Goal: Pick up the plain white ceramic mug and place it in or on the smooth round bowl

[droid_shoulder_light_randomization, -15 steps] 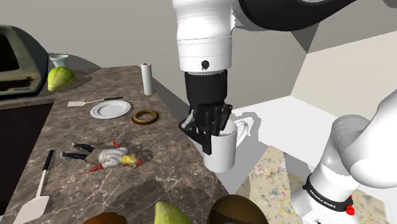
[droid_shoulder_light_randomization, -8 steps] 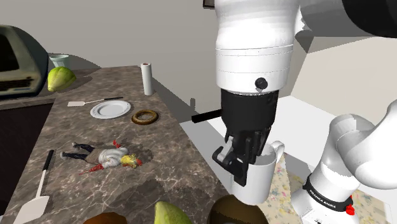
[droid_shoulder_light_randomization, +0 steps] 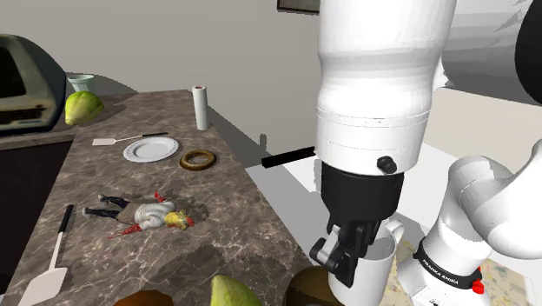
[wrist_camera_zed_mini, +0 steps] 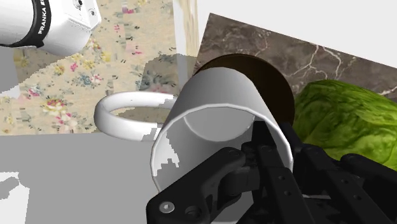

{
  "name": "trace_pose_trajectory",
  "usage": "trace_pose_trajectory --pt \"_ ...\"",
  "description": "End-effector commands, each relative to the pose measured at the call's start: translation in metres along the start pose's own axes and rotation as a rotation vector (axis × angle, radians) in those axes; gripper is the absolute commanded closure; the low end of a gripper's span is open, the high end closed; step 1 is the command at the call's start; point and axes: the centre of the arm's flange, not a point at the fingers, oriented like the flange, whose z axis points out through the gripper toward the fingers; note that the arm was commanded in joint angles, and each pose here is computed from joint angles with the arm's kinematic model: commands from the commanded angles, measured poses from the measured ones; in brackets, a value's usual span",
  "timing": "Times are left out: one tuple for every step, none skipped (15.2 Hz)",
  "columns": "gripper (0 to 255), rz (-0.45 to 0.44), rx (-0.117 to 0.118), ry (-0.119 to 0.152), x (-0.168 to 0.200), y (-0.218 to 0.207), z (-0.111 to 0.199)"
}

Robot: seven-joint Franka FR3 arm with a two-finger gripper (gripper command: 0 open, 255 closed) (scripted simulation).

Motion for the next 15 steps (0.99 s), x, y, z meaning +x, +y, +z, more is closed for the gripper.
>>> trace_pose_trajectory --pt "255 0.0 0.0 0.0 0.001 0.0 0.01" --pt "255 0.0 0.0 0.0 0.002 0.0 0.016" --pt "255 0.0 0.0 0.0 0.003 0.0 0.021" --pt "255 0.0 0.0 0.0 0.004 0.0 0.026" --pt "255 0.0 0.0 0.0 0.005 -0.001 0.031" --pt "255 0.0 0.0 0.0 0.006 -0.001 0.036" --pt "255 0.0 0.0 0.0 0.006 -0.001 0.042" --pt "255 0.0 0.0 0.0 0.007 -0.001 0.047" --pt "255 0.0 0.0 0.0 0.008 -0.001 0.052" --pt "255 0.0 0.0 0.0 0.009 -0.001 0.057" --pt "255 0.0 0.0 0.0 0.01 -0.001 0.062" --pt "255 0.0 0.0 0.0 0.01 -0.001 0.062" --pt "255 0.0 0.0 0.0 0.01 -0.001 0.062" --pt "255 0.0 0.0 0.0 0.01 -0.001 0.062" --pt "255 0.0 0.0 0.0 0.01 -0.001 0.062"
